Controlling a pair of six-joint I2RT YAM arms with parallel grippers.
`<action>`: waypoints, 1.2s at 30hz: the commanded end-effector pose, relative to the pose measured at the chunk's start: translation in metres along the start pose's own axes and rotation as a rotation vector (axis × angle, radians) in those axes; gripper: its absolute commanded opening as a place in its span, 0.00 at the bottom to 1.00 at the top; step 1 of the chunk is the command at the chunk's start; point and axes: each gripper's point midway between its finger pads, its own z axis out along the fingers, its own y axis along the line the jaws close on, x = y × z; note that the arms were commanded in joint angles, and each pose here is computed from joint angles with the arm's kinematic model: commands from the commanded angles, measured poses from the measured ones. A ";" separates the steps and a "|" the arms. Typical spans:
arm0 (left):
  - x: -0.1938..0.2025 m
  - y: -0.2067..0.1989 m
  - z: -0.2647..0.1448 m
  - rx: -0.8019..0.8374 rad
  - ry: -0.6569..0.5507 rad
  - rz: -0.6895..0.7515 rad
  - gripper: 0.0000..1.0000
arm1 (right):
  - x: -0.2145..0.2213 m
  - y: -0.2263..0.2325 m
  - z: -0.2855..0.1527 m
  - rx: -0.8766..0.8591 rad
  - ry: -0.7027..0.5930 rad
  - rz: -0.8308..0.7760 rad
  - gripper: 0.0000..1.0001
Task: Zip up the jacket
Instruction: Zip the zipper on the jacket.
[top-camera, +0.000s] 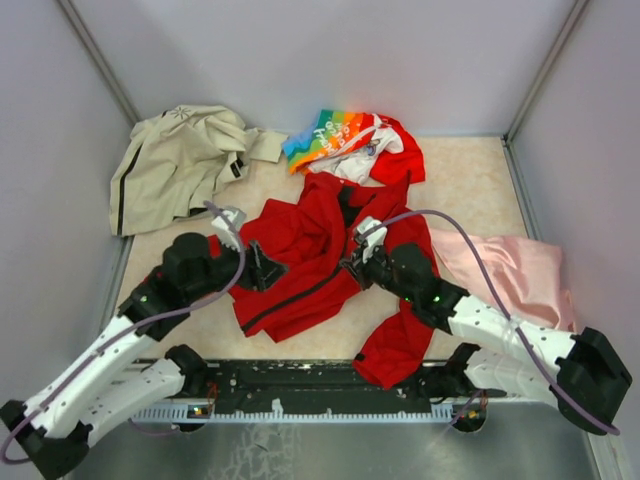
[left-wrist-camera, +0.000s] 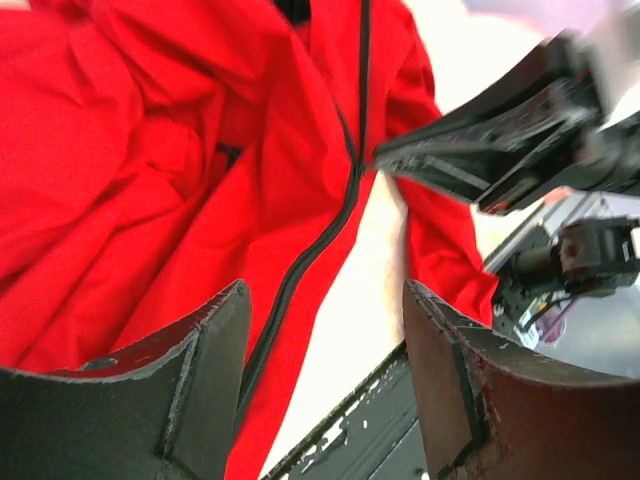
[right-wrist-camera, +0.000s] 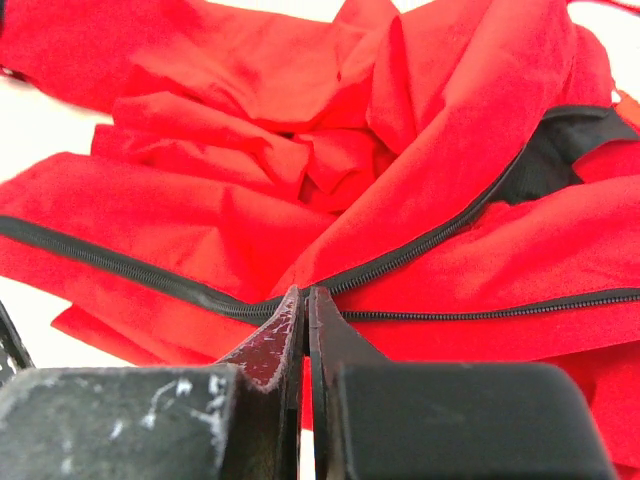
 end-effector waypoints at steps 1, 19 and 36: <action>0.022 -0.011 0.035 0.124 0.046 -0.028 0.68 | -0.060 0.011 -0.004 -0.034 -0.151 -0.003 0.00; 0.056 -0.016 0.115 0.267 0.140 -0.103 0.60 | -0.064 0.025 0.006 -0.089 -0.125 -0.011 0.00; 0.101 -0.016 0.124 0.217 0.291 -0.119 0.01 | -0.069 -0.013 0.010 0.111 -0.097 -0.099 0.00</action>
